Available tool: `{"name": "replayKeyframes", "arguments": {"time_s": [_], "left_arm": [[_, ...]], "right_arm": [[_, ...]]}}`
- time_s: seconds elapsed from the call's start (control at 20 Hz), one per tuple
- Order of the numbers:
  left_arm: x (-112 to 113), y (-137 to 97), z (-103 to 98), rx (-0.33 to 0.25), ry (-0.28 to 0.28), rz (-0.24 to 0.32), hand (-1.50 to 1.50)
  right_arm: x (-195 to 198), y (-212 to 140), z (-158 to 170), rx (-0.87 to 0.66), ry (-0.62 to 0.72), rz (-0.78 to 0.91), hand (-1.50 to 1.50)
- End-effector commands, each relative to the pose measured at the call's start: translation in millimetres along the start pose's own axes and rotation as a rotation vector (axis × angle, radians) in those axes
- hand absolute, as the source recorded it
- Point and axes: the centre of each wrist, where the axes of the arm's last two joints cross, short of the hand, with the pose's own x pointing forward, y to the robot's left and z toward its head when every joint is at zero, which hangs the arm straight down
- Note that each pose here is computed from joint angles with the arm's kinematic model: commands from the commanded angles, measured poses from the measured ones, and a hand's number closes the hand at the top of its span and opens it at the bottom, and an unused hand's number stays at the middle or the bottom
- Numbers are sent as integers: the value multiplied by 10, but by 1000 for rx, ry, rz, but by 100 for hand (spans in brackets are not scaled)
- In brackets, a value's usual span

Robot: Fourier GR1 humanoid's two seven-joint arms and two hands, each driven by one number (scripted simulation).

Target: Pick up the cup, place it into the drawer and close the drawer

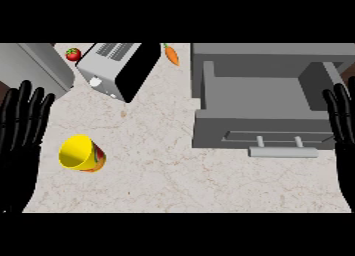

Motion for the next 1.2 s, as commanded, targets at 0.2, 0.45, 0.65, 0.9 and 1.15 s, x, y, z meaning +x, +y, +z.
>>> {"name": "replayKeyframes", "arguments": {"time_s": [0.2, 0.45, 0.65, 0.9, 1.15], "left_arm": [[-22, 244, -72, 157, -26, -83, -150], [-254, 137, -70, 250, 73, 99, -150], [-286, 155, -94, 252, 67, 124, -150], [-271, 125, 0, 244, 74, 128, -150], [-237, 58, -184, 248, 104, 107, -150]], "right_arm": [[26, -17, 45, 51, 17, -30, -150], [118, 75, -6, 110, 90, -165, -150], [-8, 115, 173, 105, 98, -157, -150], [24, 240, 7, 77, 100, -149, -150], [65, 205, -101, 96, 92, -160, -150]]}}
